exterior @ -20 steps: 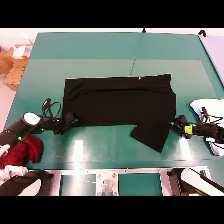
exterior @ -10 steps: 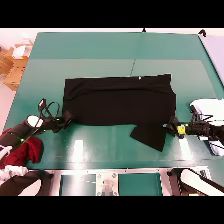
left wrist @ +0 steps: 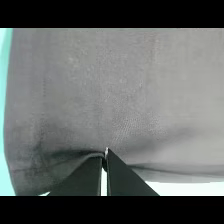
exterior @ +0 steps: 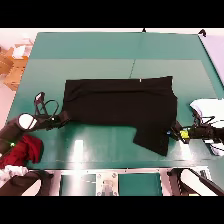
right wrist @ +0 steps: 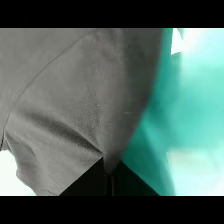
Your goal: Fold the shirts.
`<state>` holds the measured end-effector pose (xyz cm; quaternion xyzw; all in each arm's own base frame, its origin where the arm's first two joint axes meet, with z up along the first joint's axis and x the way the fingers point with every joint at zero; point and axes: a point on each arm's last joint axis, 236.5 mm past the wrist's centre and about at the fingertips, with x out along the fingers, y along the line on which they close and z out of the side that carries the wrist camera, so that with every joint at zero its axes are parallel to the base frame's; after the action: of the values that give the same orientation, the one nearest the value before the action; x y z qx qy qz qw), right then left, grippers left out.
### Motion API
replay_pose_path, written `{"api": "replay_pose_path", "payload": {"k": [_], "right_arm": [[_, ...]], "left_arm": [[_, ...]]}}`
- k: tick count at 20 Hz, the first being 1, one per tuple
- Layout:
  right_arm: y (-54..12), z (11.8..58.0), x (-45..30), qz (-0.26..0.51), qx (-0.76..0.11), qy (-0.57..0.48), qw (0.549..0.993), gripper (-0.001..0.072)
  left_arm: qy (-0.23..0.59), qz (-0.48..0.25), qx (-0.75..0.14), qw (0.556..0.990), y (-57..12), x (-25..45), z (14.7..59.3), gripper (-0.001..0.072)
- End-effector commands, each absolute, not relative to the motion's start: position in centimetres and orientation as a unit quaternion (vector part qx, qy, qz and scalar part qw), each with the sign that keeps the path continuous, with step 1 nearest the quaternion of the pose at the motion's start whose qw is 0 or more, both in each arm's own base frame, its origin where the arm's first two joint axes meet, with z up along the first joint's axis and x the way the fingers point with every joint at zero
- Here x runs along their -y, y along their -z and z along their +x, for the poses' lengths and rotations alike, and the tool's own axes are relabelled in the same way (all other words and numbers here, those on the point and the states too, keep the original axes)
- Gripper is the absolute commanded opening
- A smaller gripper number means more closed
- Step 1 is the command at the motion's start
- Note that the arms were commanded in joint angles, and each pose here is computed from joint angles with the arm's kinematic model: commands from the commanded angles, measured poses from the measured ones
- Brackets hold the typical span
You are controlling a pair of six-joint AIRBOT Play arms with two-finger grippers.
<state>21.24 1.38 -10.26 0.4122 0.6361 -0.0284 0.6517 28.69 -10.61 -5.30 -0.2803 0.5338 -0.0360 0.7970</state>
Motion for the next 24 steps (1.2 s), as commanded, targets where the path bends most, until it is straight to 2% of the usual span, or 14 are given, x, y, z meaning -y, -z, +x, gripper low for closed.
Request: {"api": "replay_pose_path", "payload": {"k": [1,3,5,9,13,18,23,24], "right_arm": [[9.6,18.4,-0.3,0.391,-0.667,0.075,0.629,0.0018],[7.9,18.8,0.2,0.381,-0.661,0.078,0.642,0.0018],[4.9,20.6,1.1,0.374,-0.644,0.073,0.664,0.0018],[-1.4,26.8,3.1,0.373,-0.563,0.059,0.735,0.0018],[-4.4,33.7,4.0,0.372,-0.51,0.033,0.775,0.0019],[-1.6,42.8,3.3,0.348,-0.513,0.011,0.784,0.0019],[4.5,49.7,3.0,0.345,-0.54,0.002,0.768,0.002],[5.5,50.6,3.1,0.344,-0.541,0.003,0.767,0.002]], "left_arm": [[0.027,-0.223,-0.587,0.778,5.6,9.3,25.2,0.0025],[0.038,-0.208,-0.608,0.765,5.5,9.5,24.1,0.0025],[0.045,-0.198,-0.602,0.772,3.9,9.4,24.9,0.0024],[0.068,-0.193,-0.525,0.826,-1.7,9.8,30.2,0.0025],[0.077,-0.176,-0.529,0.827,-1.9,10.4,35.3,0.0025],[0.084,-0.155,-0.54,0.823,0.6,11.1,43.1,0.0025],[0.11,-0.156,-0.555,0.81,4.5,13.0,48.7,0.0027],[0.108,-0.158,-0.553,0.811,5.2,13.1,49.4,0.013]]}}
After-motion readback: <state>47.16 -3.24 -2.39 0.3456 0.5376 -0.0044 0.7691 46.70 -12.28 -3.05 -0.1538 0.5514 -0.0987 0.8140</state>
